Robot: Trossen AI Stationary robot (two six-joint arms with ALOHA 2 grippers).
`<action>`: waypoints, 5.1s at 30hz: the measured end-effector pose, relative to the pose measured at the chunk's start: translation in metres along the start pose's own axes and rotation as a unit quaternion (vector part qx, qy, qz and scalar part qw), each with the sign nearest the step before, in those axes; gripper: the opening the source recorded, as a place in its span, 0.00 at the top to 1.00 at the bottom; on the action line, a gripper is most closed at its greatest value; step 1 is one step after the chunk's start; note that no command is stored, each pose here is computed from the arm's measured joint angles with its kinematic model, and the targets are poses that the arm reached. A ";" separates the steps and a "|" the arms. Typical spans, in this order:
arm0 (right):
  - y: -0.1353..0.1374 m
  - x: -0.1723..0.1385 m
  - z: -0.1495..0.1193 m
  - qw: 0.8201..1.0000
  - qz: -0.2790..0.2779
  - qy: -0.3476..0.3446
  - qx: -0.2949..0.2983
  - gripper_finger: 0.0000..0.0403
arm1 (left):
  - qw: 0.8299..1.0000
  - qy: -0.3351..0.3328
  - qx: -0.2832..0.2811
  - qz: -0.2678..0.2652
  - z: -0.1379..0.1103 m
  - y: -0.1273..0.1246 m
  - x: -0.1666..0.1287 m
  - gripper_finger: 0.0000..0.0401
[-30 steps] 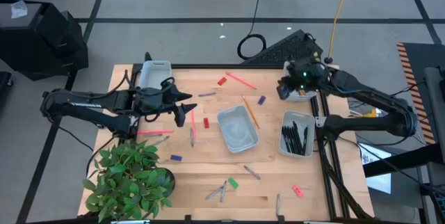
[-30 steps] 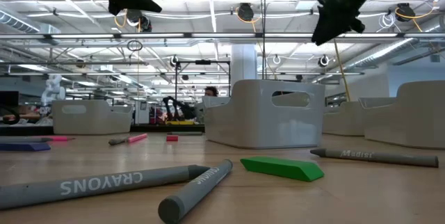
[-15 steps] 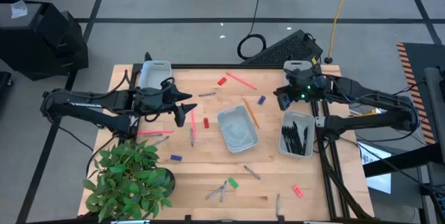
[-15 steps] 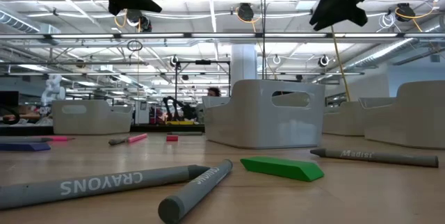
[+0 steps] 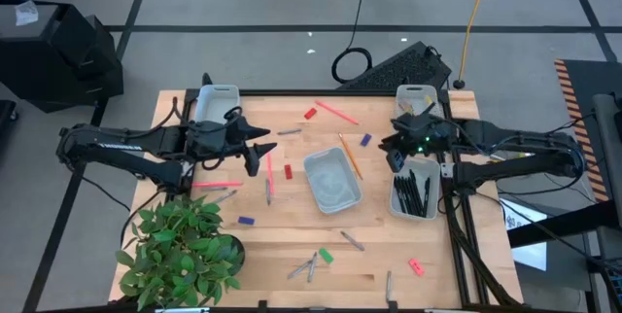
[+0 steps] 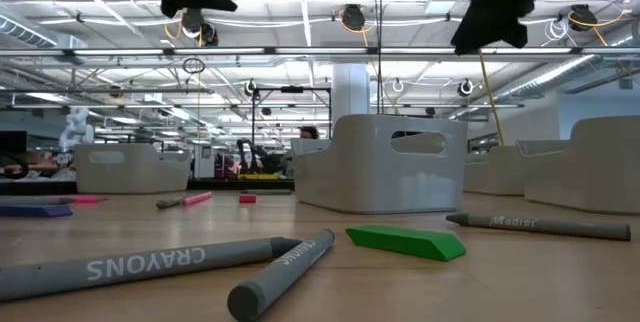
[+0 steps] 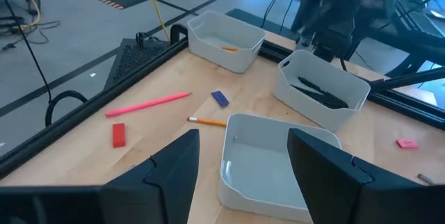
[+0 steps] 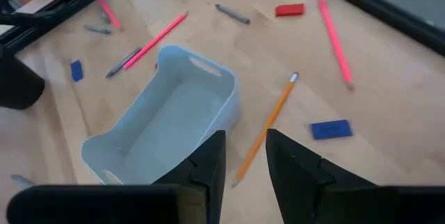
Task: Sort crayons/erasers/pens/pencils in bins
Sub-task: Put the gray crayon into the bottom left gray bin
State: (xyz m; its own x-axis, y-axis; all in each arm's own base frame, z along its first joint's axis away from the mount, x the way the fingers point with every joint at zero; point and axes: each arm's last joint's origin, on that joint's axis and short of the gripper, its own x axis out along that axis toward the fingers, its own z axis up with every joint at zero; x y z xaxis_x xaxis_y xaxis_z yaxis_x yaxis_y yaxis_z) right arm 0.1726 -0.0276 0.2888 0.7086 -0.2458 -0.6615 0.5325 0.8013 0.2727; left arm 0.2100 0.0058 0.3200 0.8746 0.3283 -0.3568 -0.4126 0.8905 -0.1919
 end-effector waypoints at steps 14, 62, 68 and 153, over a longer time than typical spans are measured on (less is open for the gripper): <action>0.021 0.029 -0.040 0.995 0.067 0.006 -0.074 0.80 | 0.998 -0.026 -0.062 -0.010 0.005 -0.002 0.000 0.44; 0.287 0.032 -0.147 0.976 0.127 0.081 -0.160 0.92 | 0.978 0.072 0.018 -0.196 -0.060 -0.109 -0.038 0.44; 0.265 0.030 -0.157 0.985 0.022 0.145 -0.094 0.74 | 0.976 0.076 0.023 -0.203 -0.063 -0.112 -0.041 0.44; 0.233 0.085 -0.126 0.980 0.039 0.123 -0.151 0.97 | 0.991 0.039 0.044 -0.122 -0.047 -0.089 -0.016 0.44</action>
State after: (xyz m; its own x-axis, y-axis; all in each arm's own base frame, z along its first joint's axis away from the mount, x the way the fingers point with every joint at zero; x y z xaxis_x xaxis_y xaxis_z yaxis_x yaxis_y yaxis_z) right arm 0.2991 0.2072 0.2078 0.5893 -0.0688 -0.8050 0.2941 0.9463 0.1345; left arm 0.2206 -0.0940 0.2996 0.9219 0.0779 -0.3795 -0.1643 0.9657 -0.2010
